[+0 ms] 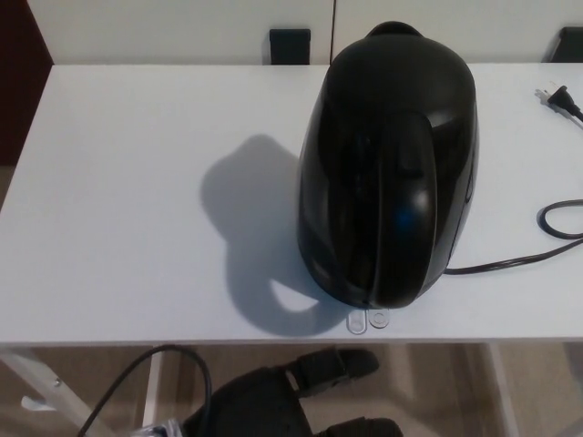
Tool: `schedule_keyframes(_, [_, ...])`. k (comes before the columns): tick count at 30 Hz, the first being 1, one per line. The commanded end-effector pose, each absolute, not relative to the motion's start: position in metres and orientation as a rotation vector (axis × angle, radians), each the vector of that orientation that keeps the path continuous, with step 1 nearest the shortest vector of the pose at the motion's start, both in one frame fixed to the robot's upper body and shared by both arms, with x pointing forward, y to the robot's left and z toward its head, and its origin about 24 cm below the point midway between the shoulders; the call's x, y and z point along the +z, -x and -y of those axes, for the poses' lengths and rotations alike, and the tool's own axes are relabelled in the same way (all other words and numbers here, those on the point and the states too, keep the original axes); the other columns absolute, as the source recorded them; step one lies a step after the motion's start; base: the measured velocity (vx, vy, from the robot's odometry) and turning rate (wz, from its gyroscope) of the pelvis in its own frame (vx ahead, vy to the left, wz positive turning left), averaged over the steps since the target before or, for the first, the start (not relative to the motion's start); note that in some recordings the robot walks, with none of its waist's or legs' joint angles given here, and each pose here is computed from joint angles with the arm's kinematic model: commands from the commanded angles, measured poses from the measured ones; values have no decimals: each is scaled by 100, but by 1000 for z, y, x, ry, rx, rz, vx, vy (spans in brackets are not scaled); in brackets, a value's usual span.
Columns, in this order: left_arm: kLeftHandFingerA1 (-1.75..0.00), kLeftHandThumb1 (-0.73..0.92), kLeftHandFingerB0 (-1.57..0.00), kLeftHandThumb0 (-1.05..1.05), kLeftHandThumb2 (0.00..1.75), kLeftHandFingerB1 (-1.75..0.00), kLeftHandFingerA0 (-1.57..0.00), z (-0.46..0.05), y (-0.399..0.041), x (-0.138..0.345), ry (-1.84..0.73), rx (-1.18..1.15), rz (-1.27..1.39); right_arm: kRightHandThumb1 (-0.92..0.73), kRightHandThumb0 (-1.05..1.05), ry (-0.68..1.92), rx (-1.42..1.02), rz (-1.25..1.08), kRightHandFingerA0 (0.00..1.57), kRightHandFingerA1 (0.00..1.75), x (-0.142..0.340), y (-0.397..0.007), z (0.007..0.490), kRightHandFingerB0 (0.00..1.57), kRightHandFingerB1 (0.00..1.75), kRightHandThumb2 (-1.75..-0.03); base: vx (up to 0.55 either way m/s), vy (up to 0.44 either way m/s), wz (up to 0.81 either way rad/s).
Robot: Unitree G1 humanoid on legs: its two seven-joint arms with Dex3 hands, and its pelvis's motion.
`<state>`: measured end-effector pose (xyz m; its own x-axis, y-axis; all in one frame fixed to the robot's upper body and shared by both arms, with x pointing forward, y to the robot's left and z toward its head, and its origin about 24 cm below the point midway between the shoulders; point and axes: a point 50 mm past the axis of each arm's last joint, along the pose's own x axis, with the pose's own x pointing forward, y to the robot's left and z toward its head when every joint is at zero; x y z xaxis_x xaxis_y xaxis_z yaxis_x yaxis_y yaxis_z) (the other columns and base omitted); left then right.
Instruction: The robot walk towards a table in front and click the button on the base of the boilling pot using its left middle finger
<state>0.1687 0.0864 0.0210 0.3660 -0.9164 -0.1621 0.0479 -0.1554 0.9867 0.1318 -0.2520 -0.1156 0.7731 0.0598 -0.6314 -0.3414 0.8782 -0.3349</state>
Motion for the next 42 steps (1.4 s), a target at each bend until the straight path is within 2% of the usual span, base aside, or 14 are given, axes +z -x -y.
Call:
schedule_keyframes(1, [-29,53,-10,-39,58,-24,-21,-88,-178,23,-1496,-987,848,-63,-19,470,191,-671,69,62,-116,-134,255,54,50,-58,0,0,0])
schedule_keyframes(5, [-30,54,-10,-40,59,-24,-21,-87,-184,26,-1494,-964,851,-63,-17,451,184,-673,66,60,-116,-135,255,50,47,-58,0,0,0])
schedule_keyframes(6, [-35,45,-10,-44,65,-33,-19,-86,-185,27,-1490,-954,861,-63,-18,443,182,-674,66,60,-116,-135,255,51,47,-58,0,0,0])
schedule_keyframes(11, [-30,54,-10,-42,59,-24,-21,-84,-189,28,-1516,-939,873,-63,-19,450,183,-679,67,58,-116,-136,255,50,46,-58,0,0,0])
schedule_keyframes(12, [-47,46,0,-28,96,-48,0,-83,-190,28,-1528,-939,875,-63,-18,447,183,-678,67,59,-116,-136,255,50,47,-58,0,0,0])
schedule_keyframes(13, [-30,54,-10,-45,59,-24,-20,-83,-191,28,-1530,-938,878,-62,-19,443,183,-677,68,60,-116,-136,255,50,47,-58,0,0,0])
schedule_keyframes(15, [-29,54,-10,-45,58,-24,-21,-82,-191,28,-1519,-932,882,-62,-20,437,183,-680,68,59,-116,-135,256,51,47,-58,0,0,0])
schedule_keyframes(17, [-37,45,-8,-51,69,-32,-16,-80,-192,28,-1508,-931,876,-62,-19,438,186,-678,67,60,-116,-135,256,51,48,-58,0,0,0])
schedule_keyframes(19, [-29,54,-11,-42,58,-25,-21,-80,-193,29,-1505,-928,872,-63,-20,442,190,-678,67,59,-116,-136,255,51,47,-58,0,0,0])
schedule_keyframes(35, [-30,60,-12,-43,60,-27,-25,-78,-198,20,-1515,-928,836,-64,-20,446,194,-690,66,59,-116,-137,255,50,46,-58,0,0,0])
schedule_keyframes(36, [-36,51,-11,-48,70,-35,-19,-77,-198,19,-1509,-926,839,-64,-20,446,196,-690,67,58,-116,-137,256,51,46,-58,0,0,0])
schedule_keyframes(38, [-30,59,-10,-42,60,-24,-20,-77,-197,19,-1519,-940,821,-63,-20,445,193,-689,67,60,-116,-137,256,51,47,-58,0,0,0])
schedule_keyframes(39, [-47,54,0,-28,101,-49,0,-76,-197,18,-1532,-956,806,-63,-20,442,192,-688,67,60,-116,-137,256,51,47,-58,0,0,0])
schedule_keyframes(42, [-47,49,0,-29,98,-48,0,-74,-197,16,-1551,-982,782,-64,-22,451,206,-680,67,60,-115,-136,256,50,47,-59,0,0,0])
